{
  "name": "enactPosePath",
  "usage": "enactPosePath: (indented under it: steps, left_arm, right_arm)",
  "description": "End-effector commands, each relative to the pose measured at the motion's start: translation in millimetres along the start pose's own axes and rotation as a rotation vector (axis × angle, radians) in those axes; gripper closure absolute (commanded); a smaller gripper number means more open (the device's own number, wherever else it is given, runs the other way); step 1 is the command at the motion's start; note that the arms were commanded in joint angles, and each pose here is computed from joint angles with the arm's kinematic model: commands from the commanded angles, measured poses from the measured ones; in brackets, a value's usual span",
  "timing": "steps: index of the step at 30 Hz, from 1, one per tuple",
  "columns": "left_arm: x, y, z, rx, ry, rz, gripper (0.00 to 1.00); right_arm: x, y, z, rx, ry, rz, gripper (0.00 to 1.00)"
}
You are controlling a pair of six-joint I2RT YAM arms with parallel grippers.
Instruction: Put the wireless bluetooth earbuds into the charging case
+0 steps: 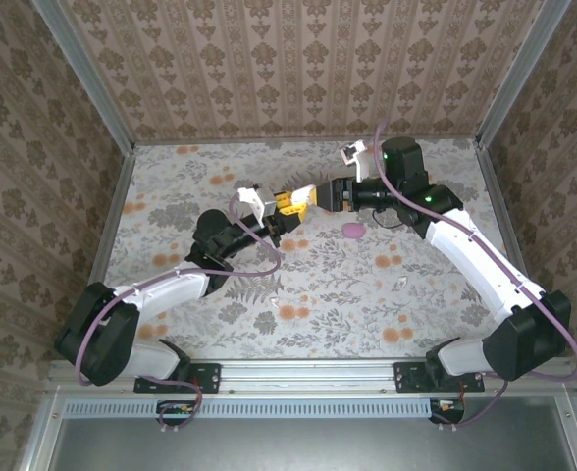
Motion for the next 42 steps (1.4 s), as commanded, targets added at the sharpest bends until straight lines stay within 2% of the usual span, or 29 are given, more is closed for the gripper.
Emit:
enactPosePath:
  steps: [1,9,15,20,22,25,28,30,33,38,42]
  left_arm:
    - [-2,23,-17,-0.041,-0.089,-0.051,0.87]
    - [-2,23,-16,-0.041,-0.087,-0.049,0.87]
    - [-1,19,-10,-0.045,-0.043,-0.046,0.86]
    - [0,16,-7,-0.049,-0.020,-0.046,0.86]
    - [0,17,-6,-0.052,-0.020,-0.048,0.86]
    - [0,19,-6,-0.054,-0.023,-0.054,0.86]
    - [0,20,-7,-0.053,-0.031,-0.056,0.86]
    - [0,20,-8,-0.054,-0.035,-0.056,0.86]
    - [3,19,-8,-0.053,-0.031,-0.055,0.86]
    - [6,18,-8,-0.054,-0.021,-0.055,0.86]
    - [7,19,-8,-0.058,-0.017,-0.054,0.86]
  right_arm:
    - [5,21,-9,0.008,-0.073,-0.075,0.35]
    - [-3,25,-14,-0.029,-0.062,-0.065,0.35]
    - [21,40,12,0.013,-0.017,-0.138,0.27]
    - [62,43,8,0.041,-0.146,-0.269,0.25]
    - [80,36,0,0.026,-0.243,-0.315,0.20]
    - [100,14,-21,-0.019,-0.404,-0.331,0.00]
    - [117,-23,-70,-0.222,-0.615,-0.288,0.00]
    - [126,-59,-106,-0.405,-0.738,-0.204,0.00]
    - [133,-118,-143,-0.658,-0.832,-0.061,0.00]
    - [128,-180,-169,-0.848,-0.880,0.039,0.21]
    - [126,-218,-175,-0.950,-0.945,0.217,0.39]
Point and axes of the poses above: each hand's point on the last joint's axis, 136 mm out from that joint toward the fingers, its own x axis back along the fingers, its own z axis along the line the jaws close on, y = z × x, the point moved 4 cm from there along x, back along the fingers, and after that the axes turned 9 degrees about x, right-handed, at the moved point
